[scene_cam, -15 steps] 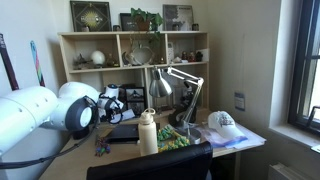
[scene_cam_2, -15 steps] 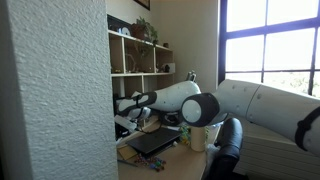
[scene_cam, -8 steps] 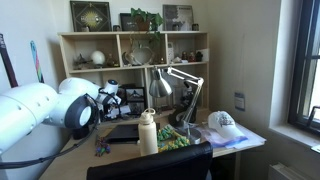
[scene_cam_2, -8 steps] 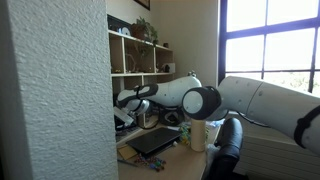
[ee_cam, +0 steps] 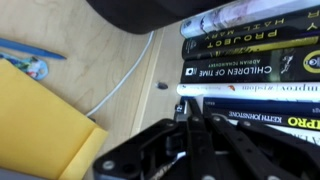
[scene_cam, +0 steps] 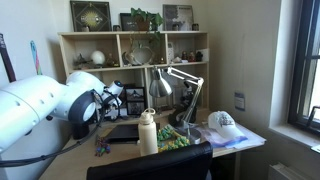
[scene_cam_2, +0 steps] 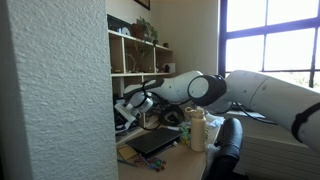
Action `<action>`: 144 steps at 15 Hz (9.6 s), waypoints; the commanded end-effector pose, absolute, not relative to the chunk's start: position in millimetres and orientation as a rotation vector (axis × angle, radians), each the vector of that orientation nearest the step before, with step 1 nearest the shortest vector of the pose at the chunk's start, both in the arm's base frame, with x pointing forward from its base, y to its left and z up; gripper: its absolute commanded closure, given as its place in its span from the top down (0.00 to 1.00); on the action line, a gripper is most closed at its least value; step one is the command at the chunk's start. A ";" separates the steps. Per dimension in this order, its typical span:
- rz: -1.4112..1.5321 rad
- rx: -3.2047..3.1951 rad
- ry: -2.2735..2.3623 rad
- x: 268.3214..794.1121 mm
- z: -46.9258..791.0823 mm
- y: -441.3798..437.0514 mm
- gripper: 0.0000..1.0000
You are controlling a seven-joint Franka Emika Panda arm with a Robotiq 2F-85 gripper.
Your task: Pick up the white paper
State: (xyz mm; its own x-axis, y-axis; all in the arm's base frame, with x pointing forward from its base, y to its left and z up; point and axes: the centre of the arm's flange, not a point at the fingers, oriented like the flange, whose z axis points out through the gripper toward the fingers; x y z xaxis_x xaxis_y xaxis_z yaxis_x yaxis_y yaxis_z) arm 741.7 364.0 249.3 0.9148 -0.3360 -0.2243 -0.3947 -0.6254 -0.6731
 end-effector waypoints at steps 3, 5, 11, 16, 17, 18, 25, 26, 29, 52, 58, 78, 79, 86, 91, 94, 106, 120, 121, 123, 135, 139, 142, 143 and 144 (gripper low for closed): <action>0.340 -2.303 0.525 661.4 262.7 329.0 0.00; 0.384 -2.335 0.537 650.6 268.5 326.1 0.00; 0.553 -2.389 0.534 610.6 282.0 323.1 0.00; 0.750 -2.454 0.539 571.8 295.3 308.7 0.00; 0.791 -2.477 0.523 565.0 299.4 307.1 0.00; 0.827 -2.506 0.497 558.4 302.3 305.4 0.00; 1.009 -2.659 0.216 531.6 315.2 311.9 0.00; 1.007 -2.669 0.175 530.3 314.7 312.6 0.00; 0.917 -2.633 0.038 533.1 309.9 310.8 0.00; 0.770 -2.230 -0.702 525.9 276.3 332.2 0.00; 0.987 -1.944 -0.922 484.4 258.5 335.4 0.00; 1.185 -1.834 -0.806 470.2 192.4 289.3 0.00; 1.186 -1.844 -0.798 471.8 191.7 288.0 0.00; 1.195 -1.926 -0.725 480.5 188.1 278.6 0.00; 1.181 -1.950 -0.699 484.0 189.4 274.7 0.25; 1.193 -1.969 -0.679 484.5 191.9 273.3 0.25; 1.207 -2.172 -0.633 482.5 220.6 294.5 0.25; 1.226 -2.254 -0.718 475.3 229.9 326.5 0.00; 1.220 -2.254 -0.719 475.2 230.3 327.2 0.25; 1.218 -2.264 -0.723 473.9 231.3 329.2 0.25; 1.200 -2.293 -0.731 469.6 236.7 333.0 0.25; 1.196 -2.300 -0.736 468.3 238.3 333.4 0.25; 1.182 -2.316 -0.733 468.1 241.4 334.0 0.25; 1.174 -2.333 -0.729 468.0 243.2 335.0 0.25; 1.167 -2.353 -0.729 467.2 245.1 336.7 0.05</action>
State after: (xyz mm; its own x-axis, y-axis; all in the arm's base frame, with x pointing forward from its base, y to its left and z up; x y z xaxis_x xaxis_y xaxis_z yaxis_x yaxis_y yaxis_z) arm 474.1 333.8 231.4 0.4718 0.6471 -0.5989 0.2359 -0.7471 -0.6214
